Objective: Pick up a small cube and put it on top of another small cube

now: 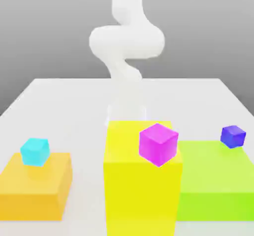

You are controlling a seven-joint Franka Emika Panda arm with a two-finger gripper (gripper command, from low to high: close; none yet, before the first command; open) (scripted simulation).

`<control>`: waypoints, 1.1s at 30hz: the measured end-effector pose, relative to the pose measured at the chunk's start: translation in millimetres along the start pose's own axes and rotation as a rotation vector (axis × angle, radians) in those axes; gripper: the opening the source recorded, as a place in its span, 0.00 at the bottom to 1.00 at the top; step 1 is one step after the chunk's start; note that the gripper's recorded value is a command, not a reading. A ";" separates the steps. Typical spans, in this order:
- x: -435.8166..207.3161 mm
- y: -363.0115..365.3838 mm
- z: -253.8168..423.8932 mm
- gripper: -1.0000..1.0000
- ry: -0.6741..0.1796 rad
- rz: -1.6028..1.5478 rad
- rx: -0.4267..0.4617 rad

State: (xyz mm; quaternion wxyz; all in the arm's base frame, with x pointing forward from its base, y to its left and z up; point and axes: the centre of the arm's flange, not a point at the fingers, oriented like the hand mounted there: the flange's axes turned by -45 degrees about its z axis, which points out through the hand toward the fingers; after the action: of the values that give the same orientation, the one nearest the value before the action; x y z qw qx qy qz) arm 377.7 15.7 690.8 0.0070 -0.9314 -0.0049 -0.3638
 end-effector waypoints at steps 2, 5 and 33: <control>6.0 -14.2 31.3 0.50 -0.047 -0.016 0.013; 10.5 -36.7 76.7 0.50 -0.113 -0.041 0.031; -211.4 -296.1 453.5 0.50 -0.718 -0.331 0.123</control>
State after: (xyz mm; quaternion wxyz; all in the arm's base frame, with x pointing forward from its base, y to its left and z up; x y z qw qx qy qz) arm 525.4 318.4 216.8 0.0021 -0.9838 -0.1788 -0.0106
